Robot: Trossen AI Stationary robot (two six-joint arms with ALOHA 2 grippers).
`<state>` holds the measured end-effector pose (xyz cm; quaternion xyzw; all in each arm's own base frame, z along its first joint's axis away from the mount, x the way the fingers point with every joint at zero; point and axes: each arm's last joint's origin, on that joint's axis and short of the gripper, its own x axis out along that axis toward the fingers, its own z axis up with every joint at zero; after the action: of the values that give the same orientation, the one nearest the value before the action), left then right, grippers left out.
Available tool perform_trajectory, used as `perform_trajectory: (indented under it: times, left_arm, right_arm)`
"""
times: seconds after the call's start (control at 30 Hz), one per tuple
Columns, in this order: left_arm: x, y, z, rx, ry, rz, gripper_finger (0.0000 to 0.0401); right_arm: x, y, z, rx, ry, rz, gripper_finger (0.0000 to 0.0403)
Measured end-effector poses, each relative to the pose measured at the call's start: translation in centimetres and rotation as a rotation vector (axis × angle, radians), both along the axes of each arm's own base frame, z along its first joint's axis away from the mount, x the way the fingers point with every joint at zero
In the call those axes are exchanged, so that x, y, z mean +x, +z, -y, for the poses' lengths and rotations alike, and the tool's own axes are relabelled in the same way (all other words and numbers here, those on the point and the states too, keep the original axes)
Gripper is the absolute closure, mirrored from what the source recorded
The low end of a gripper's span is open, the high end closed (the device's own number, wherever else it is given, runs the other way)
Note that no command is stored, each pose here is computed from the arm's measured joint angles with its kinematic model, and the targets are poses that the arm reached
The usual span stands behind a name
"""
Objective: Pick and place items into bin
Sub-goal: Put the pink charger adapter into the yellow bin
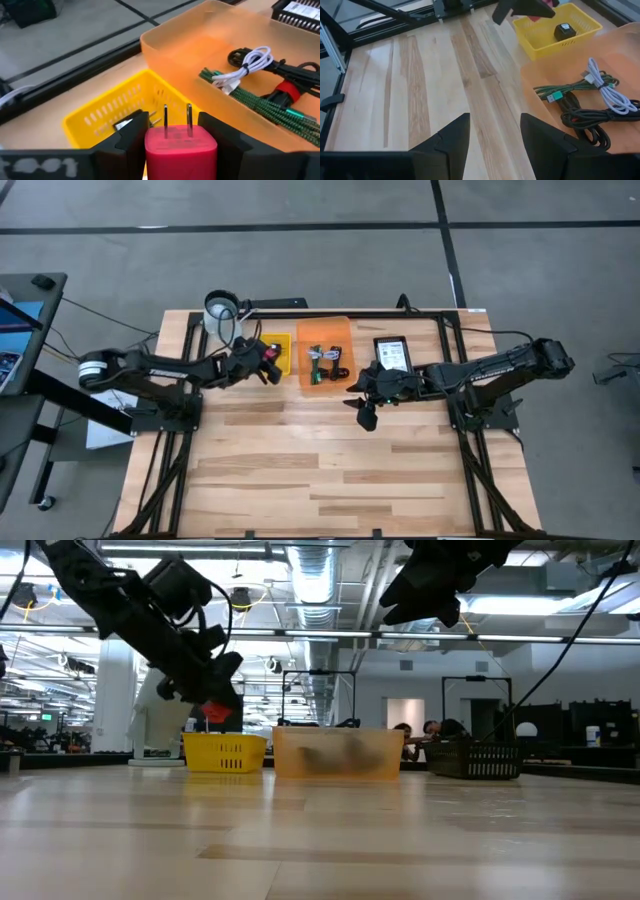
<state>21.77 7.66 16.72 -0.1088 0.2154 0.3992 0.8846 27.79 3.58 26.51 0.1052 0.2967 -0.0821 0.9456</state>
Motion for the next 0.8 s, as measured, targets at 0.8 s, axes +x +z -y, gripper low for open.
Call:
perform_trajectory:
  times: [0.8]
  left_arm:
    - [0.6, -0.6, -1.8, 0.034, 0.007, 0.025, 0.0229]
  right_arm:
    - [0.0, 0.0, 0.0, -0.004, 0.004, -0.001, 0.0235]
